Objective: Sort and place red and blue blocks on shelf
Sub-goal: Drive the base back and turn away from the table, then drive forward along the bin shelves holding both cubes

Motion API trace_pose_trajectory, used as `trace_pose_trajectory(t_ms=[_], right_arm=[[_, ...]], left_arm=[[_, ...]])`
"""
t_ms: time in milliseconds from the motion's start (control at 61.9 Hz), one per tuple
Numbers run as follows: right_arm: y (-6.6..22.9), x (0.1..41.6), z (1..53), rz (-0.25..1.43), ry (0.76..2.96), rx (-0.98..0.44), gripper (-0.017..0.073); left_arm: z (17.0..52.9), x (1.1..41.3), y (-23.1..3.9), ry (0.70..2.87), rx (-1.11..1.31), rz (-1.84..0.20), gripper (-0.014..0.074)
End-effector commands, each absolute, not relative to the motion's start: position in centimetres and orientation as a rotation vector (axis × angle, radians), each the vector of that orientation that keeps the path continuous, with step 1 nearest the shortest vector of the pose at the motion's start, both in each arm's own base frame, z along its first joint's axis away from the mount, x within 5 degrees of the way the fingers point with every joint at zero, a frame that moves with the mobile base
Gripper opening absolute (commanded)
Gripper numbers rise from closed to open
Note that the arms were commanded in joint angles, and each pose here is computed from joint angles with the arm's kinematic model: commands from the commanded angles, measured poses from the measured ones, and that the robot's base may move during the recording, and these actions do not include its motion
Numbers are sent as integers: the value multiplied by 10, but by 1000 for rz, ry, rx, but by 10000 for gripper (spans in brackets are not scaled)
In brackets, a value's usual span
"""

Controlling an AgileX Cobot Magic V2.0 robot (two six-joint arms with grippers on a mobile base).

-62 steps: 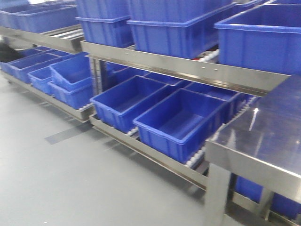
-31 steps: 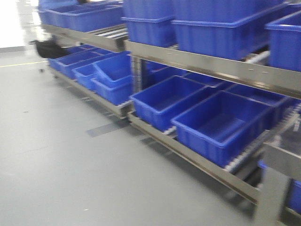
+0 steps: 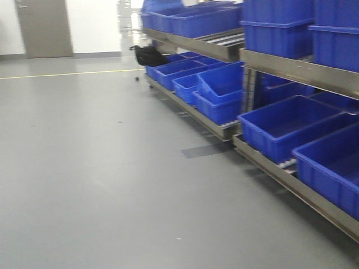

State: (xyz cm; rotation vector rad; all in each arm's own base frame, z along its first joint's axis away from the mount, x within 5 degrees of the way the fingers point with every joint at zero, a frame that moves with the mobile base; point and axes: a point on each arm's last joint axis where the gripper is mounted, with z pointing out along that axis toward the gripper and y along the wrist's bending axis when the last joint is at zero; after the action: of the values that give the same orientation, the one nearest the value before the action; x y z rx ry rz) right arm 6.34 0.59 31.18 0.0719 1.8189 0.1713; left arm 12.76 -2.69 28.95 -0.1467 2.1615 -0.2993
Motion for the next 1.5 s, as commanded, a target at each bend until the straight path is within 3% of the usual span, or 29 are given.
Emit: trace_pose_trajectory(t_ms=[0,1486], right_arm=[[5,64,328,160,1711,72,49],[5,64,328,160,1711,72,49]], left_arm=[[305,131,-27,2056,-145,-326,124],[305,131,-27,2056,-145,-326,124]])
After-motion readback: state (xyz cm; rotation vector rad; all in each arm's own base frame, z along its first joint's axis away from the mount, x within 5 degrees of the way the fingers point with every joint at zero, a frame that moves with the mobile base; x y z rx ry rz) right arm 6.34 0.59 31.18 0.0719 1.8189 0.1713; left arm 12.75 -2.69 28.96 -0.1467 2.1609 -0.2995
